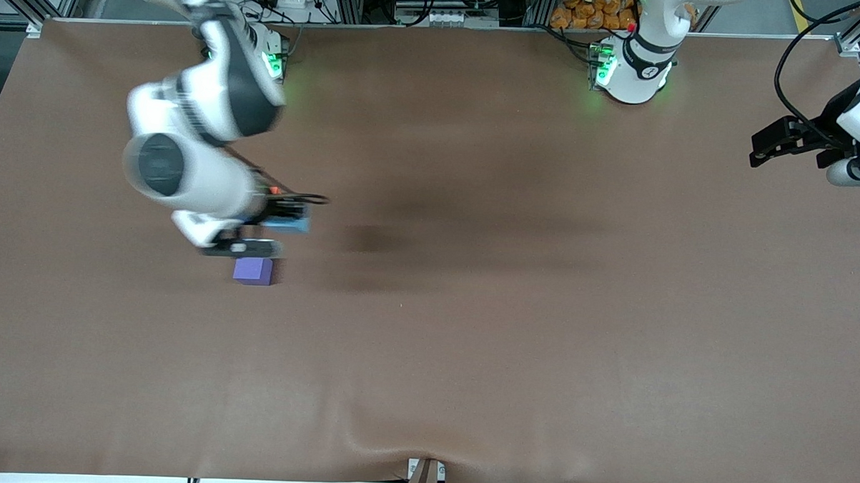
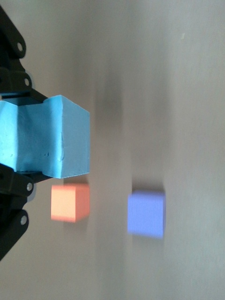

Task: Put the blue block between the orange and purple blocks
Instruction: 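Carry the blue cube with the right gripper between the orange and purple cubes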

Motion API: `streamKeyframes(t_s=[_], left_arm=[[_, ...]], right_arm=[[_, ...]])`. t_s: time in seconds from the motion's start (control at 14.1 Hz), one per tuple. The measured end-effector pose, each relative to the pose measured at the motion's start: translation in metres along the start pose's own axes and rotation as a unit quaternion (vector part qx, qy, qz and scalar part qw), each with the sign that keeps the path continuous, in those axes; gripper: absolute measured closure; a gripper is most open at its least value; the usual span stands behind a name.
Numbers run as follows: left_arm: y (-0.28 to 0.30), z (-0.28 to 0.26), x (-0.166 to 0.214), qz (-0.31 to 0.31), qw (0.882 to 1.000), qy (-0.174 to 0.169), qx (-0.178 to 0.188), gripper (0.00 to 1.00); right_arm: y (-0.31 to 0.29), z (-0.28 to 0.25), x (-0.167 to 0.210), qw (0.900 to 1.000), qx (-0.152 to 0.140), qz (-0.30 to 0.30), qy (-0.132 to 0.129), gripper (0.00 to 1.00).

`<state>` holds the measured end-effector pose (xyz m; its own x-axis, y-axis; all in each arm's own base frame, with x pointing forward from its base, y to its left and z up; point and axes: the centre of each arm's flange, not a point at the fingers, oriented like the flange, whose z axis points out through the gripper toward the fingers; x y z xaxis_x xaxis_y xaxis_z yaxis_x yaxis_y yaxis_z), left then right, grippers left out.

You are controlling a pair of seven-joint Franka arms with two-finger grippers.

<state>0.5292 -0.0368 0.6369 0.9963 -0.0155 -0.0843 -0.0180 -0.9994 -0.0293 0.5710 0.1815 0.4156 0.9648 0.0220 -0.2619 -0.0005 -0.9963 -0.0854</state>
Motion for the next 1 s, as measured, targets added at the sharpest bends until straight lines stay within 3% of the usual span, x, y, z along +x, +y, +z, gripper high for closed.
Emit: streamKeyframes(t_s=[0.14,0.43,0.71,1.0], left_arm=[[0.001,-0.001,0.000,0.006,1.000,0.001,0.000,0.00],[0.002,-0.001,0.000,0.021,1.000,0.005,0.000,0.00],[-0.001,-0.002,0.002,0.067,0.998,0.011,0.000,0.00],[-0.001,-0.001,0.003,0.043,0.999,0.012,0.000,0.00]], right_arm=[[0.037,0.021,-0.001,1.000,0.003,-0.001,-0.011,0.44],[0.069,0.071,-0.002,1.000,0.000,-0.011,-0.004,0.44],[0.089,0.105,-0.003,1.000,0.001,-0.003,0.018,0.44],[0.091,0.133,-0.008,1.000,-0.002,-0.003,0.030,0.44]])
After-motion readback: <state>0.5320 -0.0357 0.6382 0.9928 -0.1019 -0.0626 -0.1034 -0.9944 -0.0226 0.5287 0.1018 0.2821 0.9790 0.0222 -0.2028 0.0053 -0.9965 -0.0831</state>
